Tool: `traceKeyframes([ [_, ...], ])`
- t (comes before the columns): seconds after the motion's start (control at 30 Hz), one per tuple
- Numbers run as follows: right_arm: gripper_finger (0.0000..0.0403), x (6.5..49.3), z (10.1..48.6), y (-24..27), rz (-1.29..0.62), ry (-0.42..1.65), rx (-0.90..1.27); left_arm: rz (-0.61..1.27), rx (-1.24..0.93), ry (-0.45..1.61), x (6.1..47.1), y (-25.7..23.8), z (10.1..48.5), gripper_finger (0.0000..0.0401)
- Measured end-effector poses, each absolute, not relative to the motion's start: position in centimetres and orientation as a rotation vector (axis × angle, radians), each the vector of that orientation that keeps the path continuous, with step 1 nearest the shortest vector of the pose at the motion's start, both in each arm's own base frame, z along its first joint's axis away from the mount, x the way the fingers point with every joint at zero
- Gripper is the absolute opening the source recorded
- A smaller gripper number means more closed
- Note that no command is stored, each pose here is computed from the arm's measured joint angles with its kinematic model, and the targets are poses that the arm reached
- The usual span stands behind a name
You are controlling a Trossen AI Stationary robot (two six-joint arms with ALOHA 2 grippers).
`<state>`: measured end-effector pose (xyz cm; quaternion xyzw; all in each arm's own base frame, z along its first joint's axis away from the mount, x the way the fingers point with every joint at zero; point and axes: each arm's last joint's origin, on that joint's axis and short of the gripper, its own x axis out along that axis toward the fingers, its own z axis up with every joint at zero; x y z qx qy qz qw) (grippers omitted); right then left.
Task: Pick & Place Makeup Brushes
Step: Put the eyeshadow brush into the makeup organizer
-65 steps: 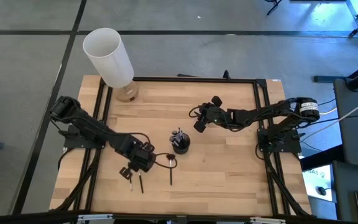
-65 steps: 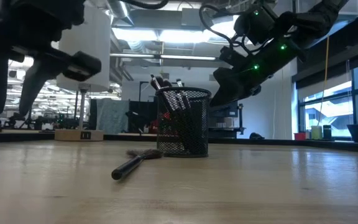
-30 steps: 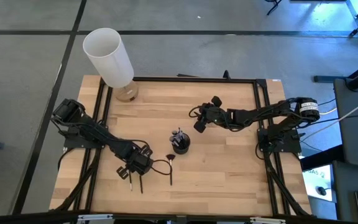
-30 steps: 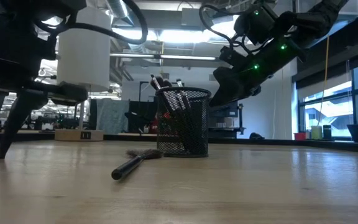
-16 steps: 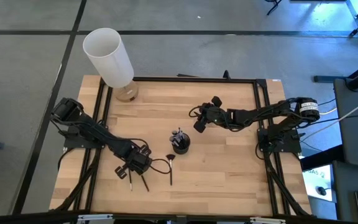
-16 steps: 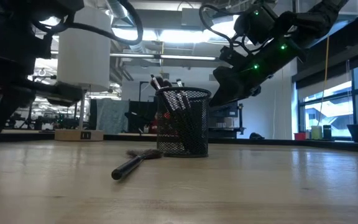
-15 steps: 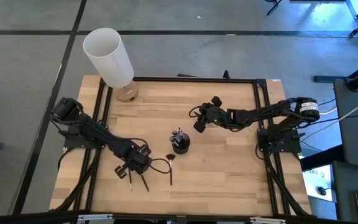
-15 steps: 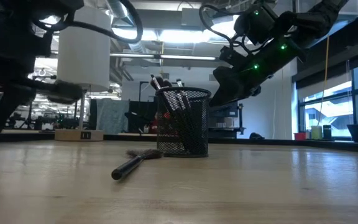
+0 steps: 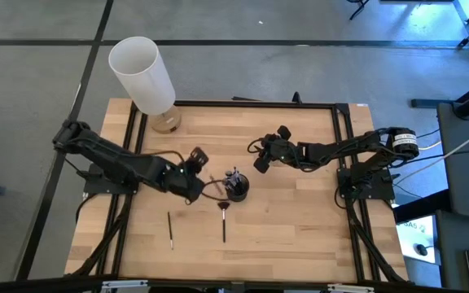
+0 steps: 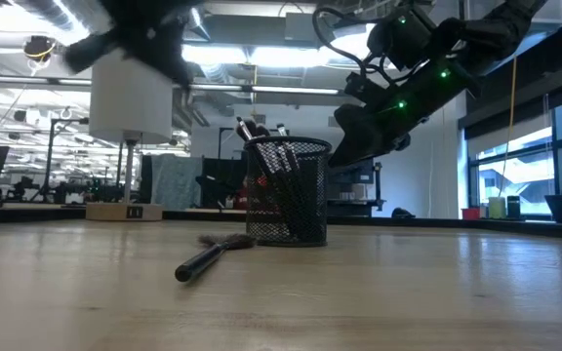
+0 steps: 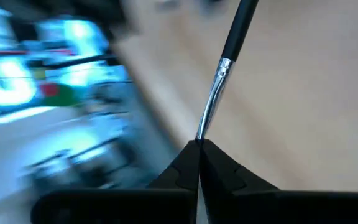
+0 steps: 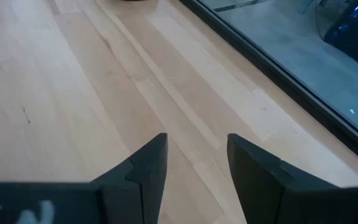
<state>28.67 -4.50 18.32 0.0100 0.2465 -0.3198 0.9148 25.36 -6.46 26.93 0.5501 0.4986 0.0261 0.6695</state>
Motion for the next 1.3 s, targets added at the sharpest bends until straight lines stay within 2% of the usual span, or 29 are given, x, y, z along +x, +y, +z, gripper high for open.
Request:
traceKeyframes([
  [0.1,0.0167,28.6,18.3,-4.7,-0.667,0.508,0.023,0.146,1.395,1.076,26.0,-5.8,28.3,0.0005],
  [0.2,0.0167,28.6,18.3,-5.0,-0.675,0.508,0.025,0.149,1.498,1.054,27.0,-5.1,28.9,0.0005],
  [0.5,0.0167,28.5,18.2,-5.0,-0.676,0.516,0.027,0.123,1.747,1.186,30.5,-3.6,26.6,0.0007],
  [1.07,0.0167,28.4,18.0,-5.2,-0.684,0.541,0.027,0.079,1.795,1.075,31.0,-6.0,26.3,0.0008],
  [1.3,0.0167,28.4,18.0,-5.2,-0.684,0.540,0.027,0.084,1.736,1.044,31.1,-6.2,26.3,0.0008],
])
